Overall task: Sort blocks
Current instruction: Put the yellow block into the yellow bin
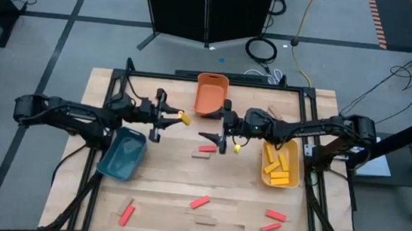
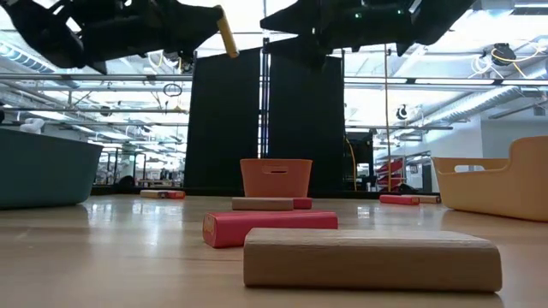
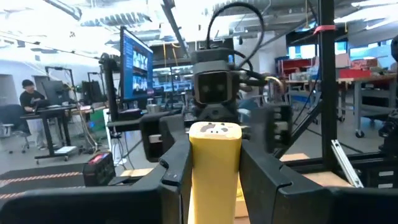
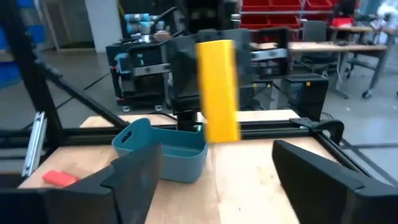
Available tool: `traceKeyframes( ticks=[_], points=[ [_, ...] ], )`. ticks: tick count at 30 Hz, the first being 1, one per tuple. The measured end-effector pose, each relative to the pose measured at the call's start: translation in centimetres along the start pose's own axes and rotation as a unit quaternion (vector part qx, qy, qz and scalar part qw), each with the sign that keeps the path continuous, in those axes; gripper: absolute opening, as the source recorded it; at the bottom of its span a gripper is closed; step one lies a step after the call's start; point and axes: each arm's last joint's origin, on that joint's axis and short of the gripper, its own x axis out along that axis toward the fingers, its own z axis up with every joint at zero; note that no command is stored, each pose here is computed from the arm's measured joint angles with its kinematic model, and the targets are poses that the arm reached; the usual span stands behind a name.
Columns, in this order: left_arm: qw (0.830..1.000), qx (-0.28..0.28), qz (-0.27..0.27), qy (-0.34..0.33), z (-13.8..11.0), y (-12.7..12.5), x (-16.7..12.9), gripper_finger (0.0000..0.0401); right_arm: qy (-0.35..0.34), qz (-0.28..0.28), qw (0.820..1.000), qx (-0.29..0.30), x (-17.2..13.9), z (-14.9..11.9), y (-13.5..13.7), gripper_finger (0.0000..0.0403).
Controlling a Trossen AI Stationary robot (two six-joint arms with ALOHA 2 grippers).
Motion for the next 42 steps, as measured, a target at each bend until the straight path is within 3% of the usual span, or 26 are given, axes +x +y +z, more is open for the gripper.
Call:
traceKeyframes(
  ticks=[10, 23, 34, 42],
  points=[
    [0.999, -0.014, -0.031, 0.009, -0.9, -0.3, 4.2, 0.0094, 0.003, -0.062, 0.995, -0.074, 0.0, -0.1, 1.4, 0.0329],
    [0.999, -0.016, -0.049, 0.018, -1.6, -0.6, 7.0, 0.0094, 0.050, -0.057, 0.996, -0.050, 0.0, -1.0, 1.7, 0.0323],
    [0.999, -0.003, -0.033, 0.013, -1.5, -0.6, 7.0, 0.0094, 0.049, -0.085, 0.994, -0.040, 0.0, -1.0, 1.6, 0.0243],
    [0.998, 0.040, -0.034, 0.035, -2.0, -0.7, 7.0, 0.0106, 0.046, -0.084, 0.995, -0.025, 0.0, -1.0, 1.6, 0.0168]
  ],
)
